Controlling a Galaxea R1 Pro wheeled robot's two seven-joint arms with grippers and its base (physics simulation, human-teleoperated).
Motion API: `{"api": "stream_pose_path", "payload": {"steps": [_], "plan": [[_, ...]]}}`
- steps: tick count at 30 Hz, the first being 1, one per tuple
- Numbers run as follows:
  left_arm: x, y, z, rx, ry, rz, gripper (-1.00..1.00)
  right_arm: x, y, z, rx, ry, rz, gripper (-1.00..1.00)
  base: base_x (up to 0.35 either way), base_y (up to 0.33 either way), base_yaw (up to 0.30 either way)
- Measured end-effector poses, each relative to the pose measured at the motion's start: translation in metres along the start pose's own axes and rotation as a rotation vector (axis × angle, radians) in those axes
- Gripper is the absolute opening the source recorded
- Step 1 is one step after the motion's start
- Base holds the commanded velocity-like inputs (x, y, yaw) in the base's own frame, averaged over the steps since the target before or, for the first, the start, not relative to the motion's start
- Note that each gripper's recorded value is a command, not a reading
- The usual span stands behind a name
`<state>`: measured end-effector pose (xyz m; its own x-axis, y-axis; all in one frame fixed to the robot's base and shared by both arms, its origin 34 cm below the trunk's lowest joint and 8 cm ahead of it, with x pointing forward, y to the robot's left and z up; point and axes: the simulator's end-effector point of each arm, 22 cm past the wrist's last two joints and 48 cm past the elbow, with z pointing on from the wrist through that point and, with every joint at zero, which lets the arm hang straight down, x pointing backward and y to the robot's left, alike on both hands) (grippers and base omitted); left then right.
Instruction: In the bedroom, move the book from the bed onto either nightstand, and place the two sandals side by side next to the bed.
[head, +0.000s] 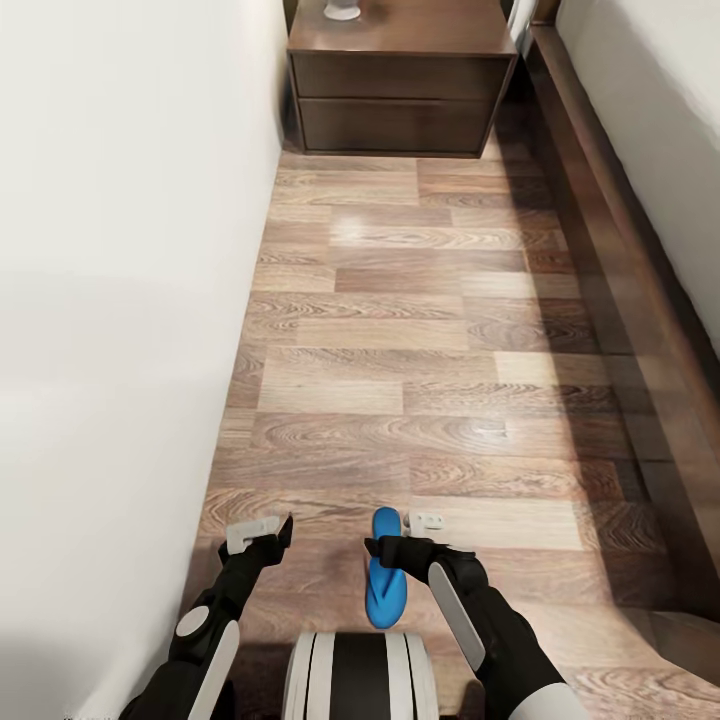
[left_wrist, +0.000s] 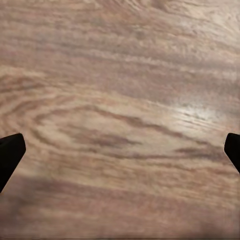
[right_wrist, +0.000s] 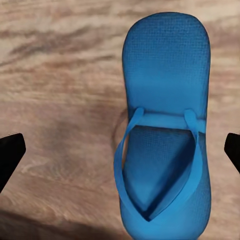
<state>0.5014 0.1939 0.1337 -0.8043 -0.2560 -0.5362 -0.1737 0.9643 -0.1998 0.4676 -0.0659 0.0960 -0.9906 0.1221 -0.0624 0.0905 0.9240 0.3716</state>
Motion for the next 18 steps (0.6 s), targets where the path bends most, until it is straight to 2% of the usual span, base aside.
{"api": "stream_pose_path", "payload": {"steps": [5,18], "plan": [[0.0107,0.0031,0.0032,-0.005,0.02,-0.001,1.0,0.0085,-0.0037,0.0068,0.002,0.019,0.007,1.0,0.0,0.0,0.0],[0.0104,0.003,0.0032,-0.005,0.019,-0.001,1.0,0.0085,-0.004,0.0068,0.003,0.019,0.008,1.0,0.0,0.0,0.0]]}}
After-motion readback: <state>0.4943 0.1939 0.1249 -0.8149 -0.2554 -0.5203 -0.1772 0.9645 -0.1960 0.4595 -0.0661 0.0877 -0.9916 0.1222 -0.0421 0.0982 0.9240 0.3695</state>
